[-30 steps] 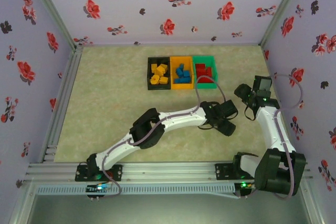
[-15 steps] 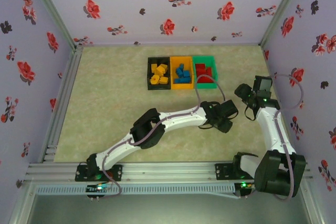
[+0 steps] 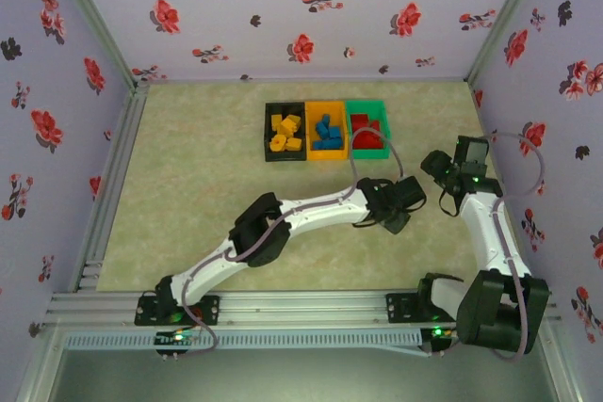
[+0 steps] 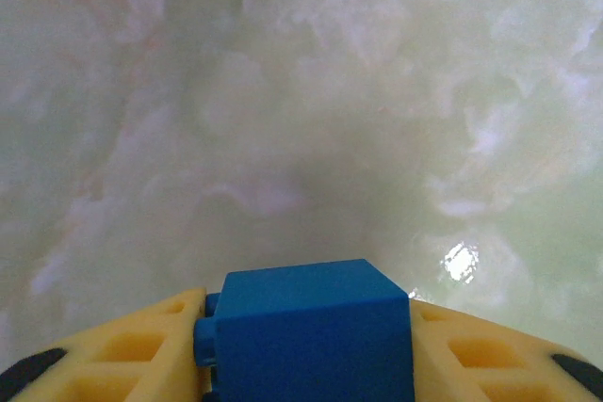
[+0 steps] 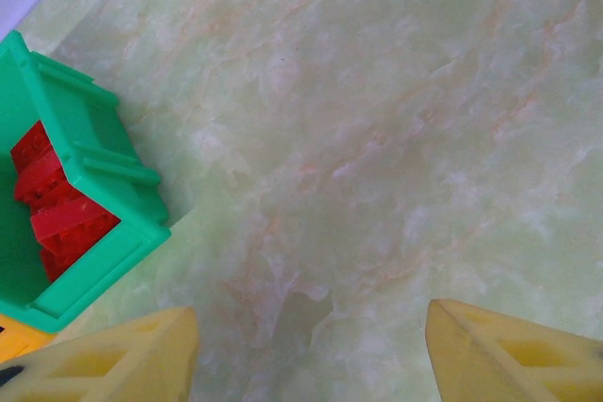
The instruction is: Sort the legos into containers by color
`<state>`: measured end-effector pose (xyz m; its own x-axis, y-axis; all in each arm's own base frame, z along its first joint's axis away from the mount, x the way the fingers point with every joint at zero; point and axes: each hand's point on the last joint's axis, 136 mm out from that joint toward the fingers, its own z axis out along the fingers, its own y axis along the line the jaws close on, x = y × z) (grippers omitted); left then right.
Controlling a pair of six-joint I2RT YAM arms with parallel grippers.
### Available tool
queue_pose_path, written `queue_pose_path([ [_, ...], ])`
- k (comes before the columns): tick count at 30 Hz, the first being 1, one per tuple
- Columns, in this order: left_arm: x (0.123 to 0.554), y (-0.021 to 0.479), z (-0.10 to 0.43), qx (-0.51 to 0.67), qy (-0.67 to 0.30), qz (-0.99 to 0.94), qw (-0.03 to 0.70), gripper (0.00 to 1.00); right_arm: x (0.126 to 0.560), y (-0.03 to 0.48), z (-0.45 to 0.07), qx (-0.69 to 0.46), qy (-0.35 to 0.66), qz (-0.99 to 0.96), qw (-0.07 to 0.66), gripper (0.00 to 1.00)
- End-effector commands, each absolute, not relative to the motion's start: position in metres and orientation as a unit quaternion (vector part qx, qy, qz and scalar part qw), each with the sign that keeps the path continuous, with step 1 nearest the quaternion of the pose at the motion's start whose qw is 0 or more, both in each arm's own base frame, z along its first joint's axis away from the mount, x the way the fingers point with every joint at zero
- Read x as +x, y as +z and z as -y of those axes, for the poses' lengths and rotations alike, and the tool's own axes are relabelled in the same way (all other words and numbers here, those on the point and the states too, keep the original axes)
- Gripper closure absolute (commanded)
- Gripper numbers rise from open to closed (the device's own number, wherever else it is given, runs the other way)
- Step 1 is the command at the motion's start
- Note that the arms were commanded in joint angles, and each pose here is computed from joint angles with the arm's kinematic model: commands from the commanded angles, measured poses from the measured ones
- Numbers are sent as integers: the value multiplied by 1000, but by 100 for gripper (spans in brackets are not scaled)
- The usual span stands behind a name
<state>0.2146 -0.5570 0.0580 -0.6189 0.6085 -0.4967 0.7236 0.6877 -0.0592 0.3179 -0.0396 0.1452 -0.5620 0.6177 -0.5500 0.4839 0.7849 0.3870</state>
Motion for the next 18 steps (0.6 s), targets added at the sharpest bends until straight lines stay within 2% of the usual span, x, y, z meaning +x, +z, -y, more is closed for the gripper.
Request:
queue_pose_path([
  [1, 226, 104, 543, 378, -120, -881, 258, 58, 314, 142, 40, 305, 94, -883, 343, 34],
  [8, 263, 135, 508, 361, -91, -882, 288, 59, 315, 142, 39, 303, 96, -884, 344, 35],
  [18, 361, 160, 444, 306, -29, -889, 340, 59, 319, 145, 32, 296, 115, -883, 345, 37],
])
